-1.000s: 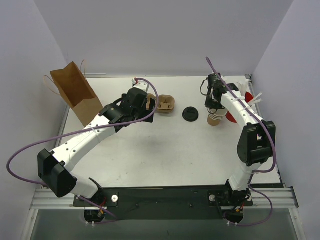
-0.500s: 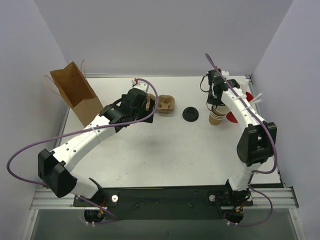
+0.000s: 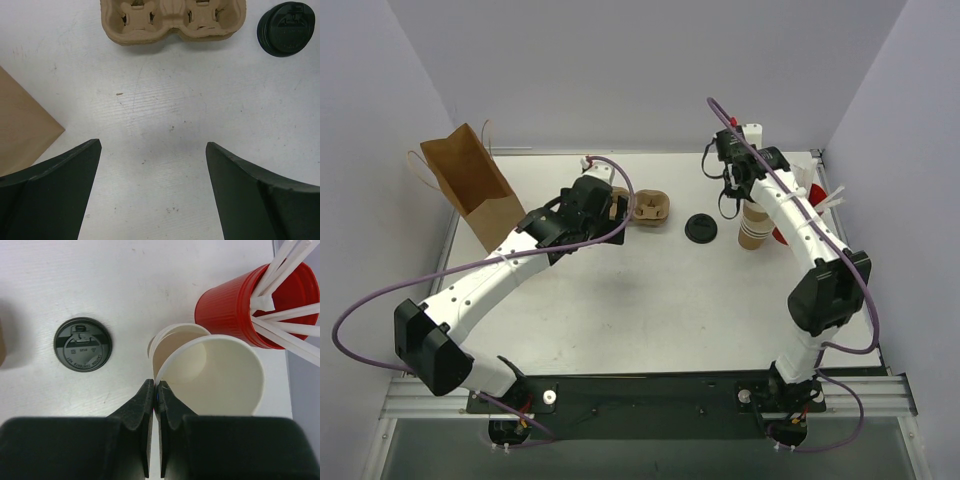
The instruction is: Pack the takeout coffee
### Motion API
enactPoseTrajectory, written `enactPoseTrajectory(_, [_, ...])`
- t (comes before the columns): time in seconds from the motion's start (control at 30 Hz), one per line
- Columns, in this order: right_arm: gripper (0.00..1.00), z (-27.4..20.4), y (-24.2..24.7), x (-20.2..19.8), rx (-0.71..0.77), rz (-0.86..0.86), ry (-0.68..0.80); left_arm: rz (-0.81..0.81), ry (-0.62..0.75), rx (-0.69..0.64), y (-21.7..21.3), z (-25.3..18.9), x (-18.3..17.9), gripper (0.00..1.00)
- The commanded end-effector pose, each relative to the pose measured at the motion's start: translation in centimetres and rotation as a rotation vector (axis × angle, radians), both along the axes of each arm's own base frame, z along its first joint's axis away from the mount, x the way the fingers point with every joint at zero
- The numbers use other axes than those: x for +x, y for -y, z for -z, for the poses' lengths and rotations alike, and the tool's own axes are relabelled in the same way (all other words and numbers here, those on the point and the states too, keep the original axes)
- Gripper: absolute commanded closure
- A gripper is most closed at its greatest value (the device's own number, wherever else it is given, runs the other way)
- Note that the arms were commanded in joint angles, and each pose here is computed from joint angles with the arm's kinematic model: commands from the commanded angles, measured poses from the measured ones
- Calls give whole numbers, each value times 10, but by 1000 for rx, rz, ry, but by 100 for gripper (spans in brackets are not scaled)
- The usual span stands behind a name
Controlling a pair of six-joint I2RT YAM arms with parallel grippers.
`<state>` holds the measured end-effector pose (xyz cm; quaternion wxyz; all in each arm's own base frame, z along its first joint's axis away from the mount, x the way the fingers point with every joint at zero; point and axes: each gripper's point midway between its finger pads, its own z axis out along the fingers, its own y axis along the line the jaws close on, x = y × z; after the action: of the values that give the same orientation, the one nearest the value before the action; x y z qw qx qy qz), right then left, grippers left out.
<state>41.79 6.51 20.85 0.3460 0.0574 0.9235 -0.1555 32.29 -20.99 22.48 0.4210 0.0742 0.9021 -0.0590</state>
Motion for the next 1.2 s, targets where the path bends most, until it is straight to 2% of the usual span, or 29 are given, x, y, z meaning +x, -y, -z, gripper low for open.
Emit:
enactPoseTrajectory(0.0, [100, -52, -19, -26, -19, -58, 67, -81, 90, -32, -18, -31, 6, 3])
enactPoseTrajectory(0.13, [100, -47, -65, -49, 86, -163, 31, -173, 112, -37, -40, -43, 8, 2])
enactPoseTrajectory(0.27, [100, -14, -102, -75, 140, -227, -48, -232, 129, -47, -56, -46, 9, 3])
enactPoseTrajectory(0.53, [100, 57, -178, -100, 106, -323, -148, -236, 125, -59, -63, -40, 9, 3])
enactPoseTrajectory(0.67, [100, 78, -207, -106, 150, -356, -172, -238, 123, -59, -70, -38, 6, 3])
enactPoseTrajectory(0.87, [100, 101, -221, -108, 122, -372, -216, -256, 132, -61, -81, -39, 4, 3])
enactPoseTrajectory(1.1, [100, 106, -221, -111, 100, -368, -213, -280, 136, -66, -94, -36, 1, 3])
enactPoseTrajectory(1.17, [94, 106, -223, -113, 100, -374, -206, -280, 134, -69, -95, -36, 1, 2])
